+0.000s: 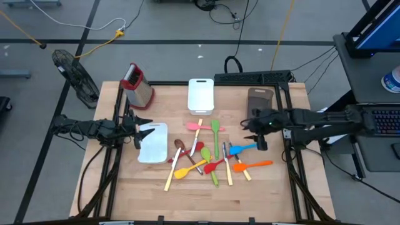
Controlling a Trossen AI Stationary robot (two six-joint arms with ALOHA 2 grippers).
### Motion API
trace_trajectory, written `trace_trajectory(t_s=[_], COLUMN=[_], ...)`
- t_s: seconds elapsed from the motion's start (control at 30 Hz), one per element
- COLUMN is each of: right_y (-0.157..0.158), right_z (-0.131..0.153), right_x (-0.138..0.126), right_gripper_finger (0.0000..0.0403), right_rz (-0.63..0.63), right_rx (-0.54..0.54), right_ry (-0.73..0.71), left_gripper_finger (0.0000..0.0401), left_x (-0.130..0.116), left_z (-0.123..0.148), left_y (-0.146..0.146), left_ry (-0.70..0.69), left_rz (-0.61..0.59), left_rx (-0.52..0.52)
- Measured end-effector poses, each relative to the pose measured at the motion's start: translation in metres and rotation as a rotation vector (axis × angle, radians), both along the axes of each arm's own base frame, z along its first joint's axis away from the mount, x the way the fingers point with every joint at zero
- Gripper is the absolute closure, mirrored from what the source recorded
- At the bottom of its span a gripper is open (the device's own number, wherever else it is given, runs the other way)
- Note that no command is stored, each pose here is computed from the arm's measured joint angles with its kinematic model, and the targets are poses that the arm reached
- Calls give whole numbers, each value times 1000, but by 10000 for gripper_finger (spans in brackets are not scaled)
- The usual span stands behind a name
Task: Pick & Place Kitchen Items
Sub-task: Put the blue spatula into the black bin
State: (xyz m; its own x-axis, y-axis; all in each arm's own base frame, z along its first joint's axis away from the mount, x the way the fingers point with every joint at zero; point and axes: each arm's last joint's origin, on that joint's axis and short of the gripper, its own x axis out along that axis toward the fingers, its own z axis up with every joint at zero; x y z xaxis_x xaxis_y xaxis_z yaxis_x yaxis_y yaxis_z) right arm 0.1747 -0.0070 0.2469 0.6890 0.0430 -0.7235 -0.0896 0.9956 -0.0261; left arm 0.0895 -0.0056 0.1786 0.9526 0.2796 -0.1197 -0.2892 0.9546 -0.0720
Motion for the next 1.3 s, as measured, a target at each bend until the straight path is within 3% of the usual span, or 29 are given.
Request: trace_trajectory(t_s=[0.57,0.73,1.3], right_y=[20,22,23], right_z=[-50,-66,-92], right_x=[23,31,45], right_gripper_finger=[232,232,232], right_rz=[148,158,177], right_rx=[-34,-120,-123], right_ry=[366,449,534], left_gripper_finger=[183,183,183], left_x=[0,0,0], left_z=[0,0,0], left_y=[0,0,0], left_ry=[0,-1,-2], left_rz=[0,0,0], left_rx=[0,0,-3])
